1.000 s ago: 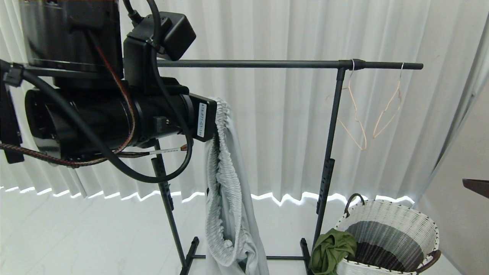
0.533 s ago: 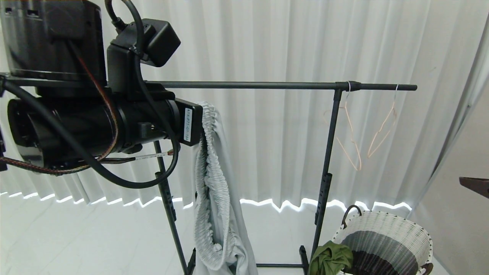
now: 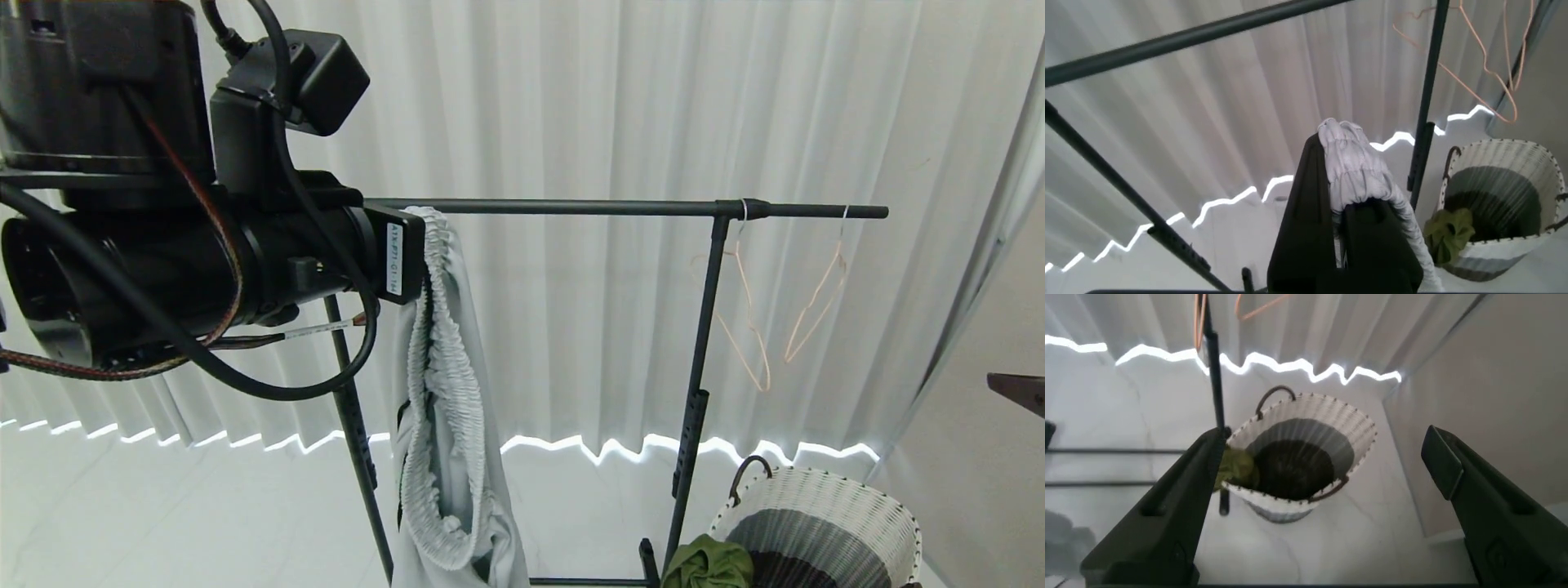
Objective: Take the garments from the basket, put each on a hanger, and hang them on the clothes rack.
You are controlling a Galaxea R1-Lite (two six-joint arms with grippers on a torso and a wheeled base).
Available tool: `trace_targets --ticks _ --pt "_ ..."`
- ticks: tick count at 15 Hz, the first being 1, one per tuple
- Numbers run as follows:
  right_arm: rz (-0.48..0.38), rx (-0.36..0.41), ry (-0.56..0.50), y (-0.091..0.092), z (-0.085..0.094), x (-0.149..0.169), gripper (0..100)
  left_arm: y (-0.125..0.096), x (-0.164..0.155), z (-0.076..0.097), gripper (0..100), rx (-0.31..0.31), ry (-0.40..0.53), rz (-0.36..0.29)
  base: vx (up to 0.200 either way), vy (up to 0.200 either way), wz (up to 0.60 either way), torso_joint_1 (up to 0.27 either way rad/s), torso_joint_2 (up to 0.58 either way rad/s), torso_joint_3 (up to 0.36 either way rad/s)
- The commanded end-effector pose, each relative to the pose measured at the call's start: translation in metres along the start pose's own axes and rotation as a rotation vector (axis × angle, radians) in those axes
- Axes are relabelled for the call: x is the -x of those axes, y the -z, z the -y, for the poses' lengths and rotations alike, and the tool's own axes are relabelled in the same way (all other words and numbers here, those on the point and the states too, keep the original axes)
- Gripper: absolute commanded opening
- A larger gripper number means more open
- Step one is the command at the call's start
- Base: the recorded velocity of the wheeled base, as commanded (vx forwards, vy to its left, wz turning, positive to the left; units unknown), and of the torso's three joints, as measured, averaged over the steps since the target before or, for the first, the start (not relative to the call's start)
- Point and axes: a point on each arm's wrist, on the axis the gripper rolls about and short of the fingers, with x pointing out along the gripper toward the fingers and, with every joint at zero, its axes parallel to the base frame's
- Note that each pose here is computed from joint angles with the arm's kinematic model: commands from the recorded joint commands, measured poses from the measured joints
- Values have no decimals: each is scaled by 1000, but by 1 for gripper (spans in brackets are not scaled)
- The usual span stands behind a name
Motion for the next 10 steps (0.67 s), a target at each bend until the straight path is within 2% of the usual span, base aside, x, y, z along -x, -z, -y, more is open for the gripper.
trace_targets --ticks 1,4,10 --pt "-8 0 4 1 0 -2 100 1 0 1 0 -1 4 -3 200 0 0 2 -7 2" --pt "-20 -6 17 4 2 -3 100 1 -1 7 0 -10 26 -6 200 0 0 17 -1 -2" --pt "-70 0 16 5 0 -17 100 2 -3 8 0 -8 25 -12 200 0 0 4 2 2"
